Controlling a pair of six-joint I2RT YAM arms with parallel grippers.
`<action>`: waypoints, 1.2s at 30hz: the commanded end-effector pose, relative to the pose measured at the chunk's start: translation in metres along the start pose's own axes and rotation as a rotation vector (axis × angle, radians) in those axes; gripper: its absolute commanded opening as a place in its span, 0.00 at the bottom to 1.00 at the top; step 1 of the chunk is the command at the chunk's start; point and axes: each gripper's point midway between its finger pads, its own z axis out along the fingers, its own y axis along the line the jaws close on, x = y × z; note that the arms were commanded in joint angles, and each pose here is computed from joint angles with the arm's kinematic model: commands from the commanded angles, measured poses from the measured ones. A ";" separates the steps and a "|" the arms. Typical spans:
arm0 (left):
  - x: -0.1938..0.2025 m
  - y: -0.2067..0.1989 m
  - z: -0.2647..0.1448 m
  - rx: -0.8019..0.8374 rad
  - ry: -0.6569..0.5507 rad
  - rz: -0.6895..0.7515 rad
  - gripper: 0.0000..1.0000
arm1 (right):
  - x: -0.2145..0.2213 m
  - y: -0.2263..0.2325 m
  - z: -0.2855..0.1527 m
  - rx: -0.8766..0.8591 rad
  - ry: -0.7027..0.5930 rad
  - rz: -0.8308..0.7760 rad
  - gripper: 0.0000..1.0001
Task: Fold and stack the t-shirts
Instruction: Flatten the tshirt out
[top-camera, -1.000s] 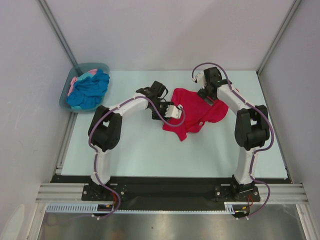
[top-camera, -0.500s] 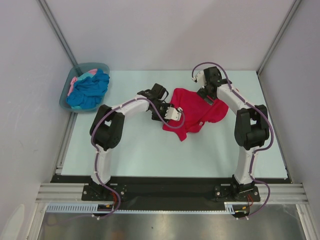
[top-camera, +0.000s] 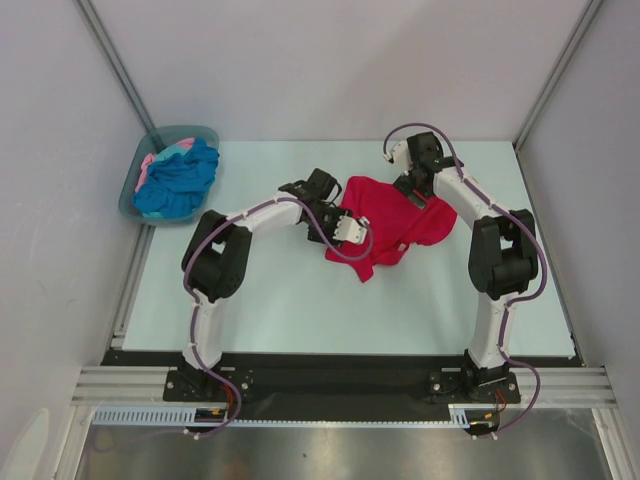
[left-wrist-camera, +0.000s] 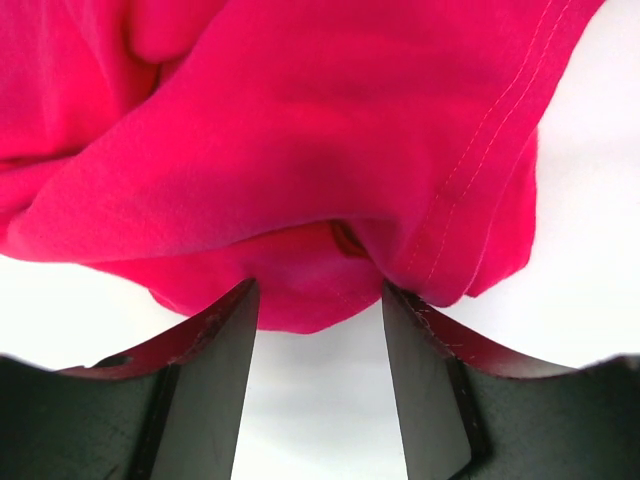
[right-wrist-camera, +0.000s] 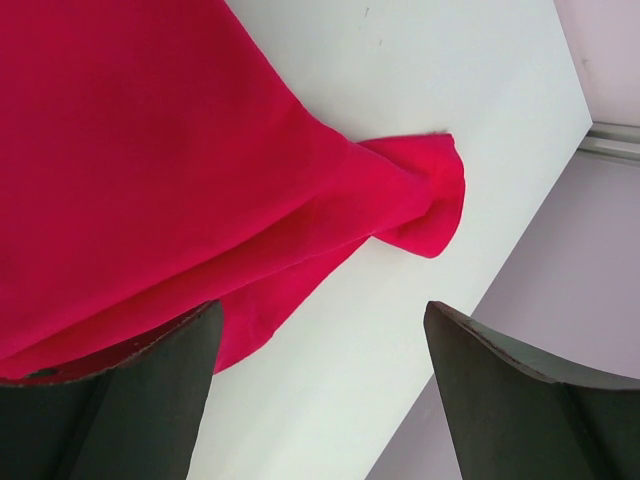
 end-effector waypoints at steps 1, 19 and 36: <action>-0.020 -0.003 0.000 0.017 -0.063 0.026 0.59 | -0.012 -0.006 -0.005 0.009 -0.028 0.019 0.89; -0.044 -0.006 -0.010 0.025 -0.075 -0.001 0.58 | -0.016 -0.005 -0.008 -0.003 -0.044 0.017 0.88; -0.011 0.019 -0.014 -0.073 0.046 -0.006 0.01 | -0.018 -0.008 -0.014 0.009 -0.058 0.046 0.88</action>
